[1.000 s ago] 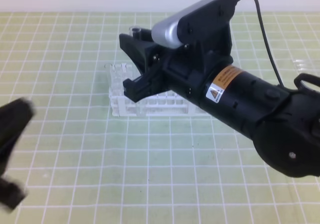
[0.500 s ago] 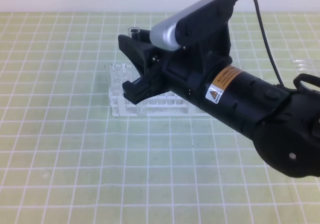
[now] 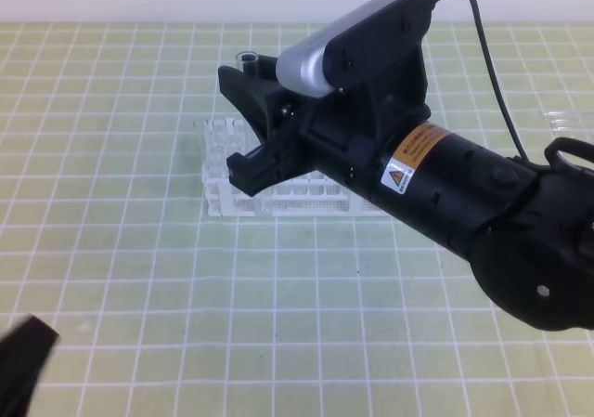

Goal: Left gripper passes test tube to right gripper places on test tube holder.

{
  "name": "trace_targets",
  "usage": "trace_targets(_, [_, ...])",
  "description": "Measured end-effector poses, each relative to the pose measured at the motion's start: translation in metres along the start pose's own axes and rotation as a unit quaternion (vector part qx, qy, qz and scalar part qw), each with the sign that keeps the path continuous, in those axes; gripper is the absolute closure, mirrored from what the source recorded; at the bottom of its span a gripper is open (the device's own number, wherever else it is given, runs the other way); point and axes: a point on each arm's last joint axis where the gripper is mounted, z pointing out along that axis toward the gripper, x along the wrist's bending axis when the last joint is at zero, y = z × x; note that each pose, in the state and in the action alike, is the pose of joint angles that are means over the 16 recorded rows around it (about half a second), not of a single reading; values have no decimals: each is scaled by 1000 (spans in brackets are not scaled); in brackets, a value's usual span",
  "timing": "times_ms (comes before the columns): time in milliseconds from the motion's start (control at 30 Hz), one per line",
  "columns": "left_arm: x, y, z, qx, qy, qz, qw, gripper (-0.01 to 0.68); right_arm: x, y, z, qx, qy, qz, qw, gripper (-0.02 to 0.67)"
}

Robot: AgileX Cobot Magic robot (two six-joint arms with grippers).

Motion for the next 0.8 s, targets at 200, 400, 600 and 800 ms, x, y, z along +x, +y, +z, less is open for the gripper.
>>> trace_targets(200, [3,-23,-1,32,4,-6,999,675,0,0,0,1,0,0,1000,548])
trace_targets(400, [5,-32,-2,75,15,-7,997,675,0,0,0,2,0,0,1000,548])
trace_targets(600, [6,-37,-3,107,23,-6,994,675,0,0,0,2,0,0,1000,548])
trace_targets(800, [7,-39,-4,123,27,-6,992,675,0,0,0,3,0,-3,1000,548])
